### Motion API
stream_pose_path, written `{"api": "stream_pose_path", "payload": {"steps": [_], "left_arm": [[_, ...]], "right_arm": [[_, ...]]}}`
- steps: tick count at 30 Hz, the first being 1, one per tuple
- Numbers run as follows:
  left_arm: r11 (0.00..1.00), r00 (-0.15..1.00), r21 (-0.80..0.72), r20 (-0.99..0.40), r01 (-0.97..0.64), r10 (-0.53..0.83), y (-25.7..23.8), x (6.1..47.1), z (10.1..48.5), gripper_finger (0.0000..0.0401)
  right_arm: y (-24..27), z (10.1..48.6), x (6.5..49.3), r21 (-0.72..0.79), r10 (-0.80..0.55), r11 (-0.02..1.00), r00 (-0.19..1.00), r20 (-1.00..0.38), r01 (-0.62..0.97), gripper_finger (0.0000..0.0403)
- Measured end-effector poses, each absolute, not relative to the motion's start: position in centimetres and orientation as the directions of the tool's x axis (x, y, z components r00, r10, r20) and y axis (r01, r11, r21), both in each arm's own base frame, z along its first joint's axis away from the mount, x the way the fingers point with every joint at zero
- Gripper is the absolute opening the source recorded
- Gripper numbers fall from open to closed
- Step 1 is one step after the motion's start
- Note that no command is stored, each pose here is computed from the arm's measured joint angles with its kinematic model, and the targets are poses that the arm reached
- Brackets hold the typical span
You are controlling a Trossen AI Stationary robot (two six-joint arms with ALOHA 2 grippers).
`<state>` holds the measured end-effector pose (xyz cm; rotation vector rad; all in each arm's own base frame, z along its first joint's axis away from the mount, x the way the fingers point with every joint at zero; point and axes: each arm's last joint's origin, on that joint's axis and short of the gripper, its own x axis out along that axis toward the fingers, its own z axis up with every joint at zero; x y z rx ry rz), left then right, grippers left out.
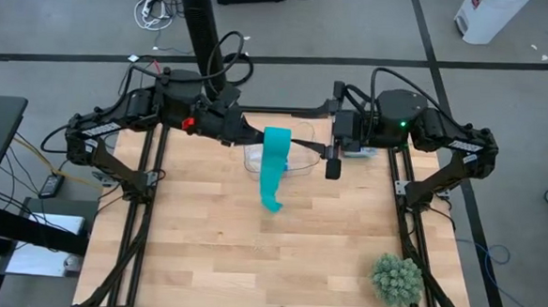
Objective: Roll bandage
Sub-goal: Roll the sky blue bandage
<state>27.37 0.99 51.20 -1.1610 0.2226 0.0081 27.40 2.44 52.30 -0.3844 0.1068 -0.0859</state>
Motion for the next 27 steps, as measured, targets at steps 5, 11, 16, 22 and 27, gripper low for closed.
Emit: {"api": "stream_pose_path", "payload": {"steps": [5, 11, 16, 22, 27], "left_arm": [[0.41, 0.979, -0.903, -0.179, -0.124, -0.099, 1.0, 27.4, 51.2, 0.0018], [0.412, 0.978, -0.902, -0.184, -0.13, -0.094, 1.0, 27.4, 51.1, 0.0018], [0.413, 0.979, -0.901, -0.185, -0.132, -0.091, 1.0, 27.4, 51.1, 0.0019], [0.423, 0.98, -0.897, -0.181, -0.131, -0.082, 1.1, 27.4, 51.2, 0.0019], [0.45, 0.98, -0.883, -0.185, -0.133, -0.073, 1.1, 27.4, 51.1, 0.002]], "right_arm": [[2.4, 52.3, 27.4, -0.387, -0.103, 0.92, 0.991, -0.086, 0.062, 0.021], [2.7, 51.6, 29.0, -0.424, -0.073, 0.905, 0.993, -0.091, 0.028, 0.0198], [2.7, 51.5, 29.5, -0.424, -0.077, 0.905, 0.993, -0.088, 0.032, 0.0174], [2.7, 51.6, 29.5, -0.421, -0.072, 0.906, 0.995, -0.072, 0.035, 0.0103], [2.7, 51.5, 29.5, -0.411, -0.052, 0.912, 0.995, -0.081, 0.014, 0.0028]]}}
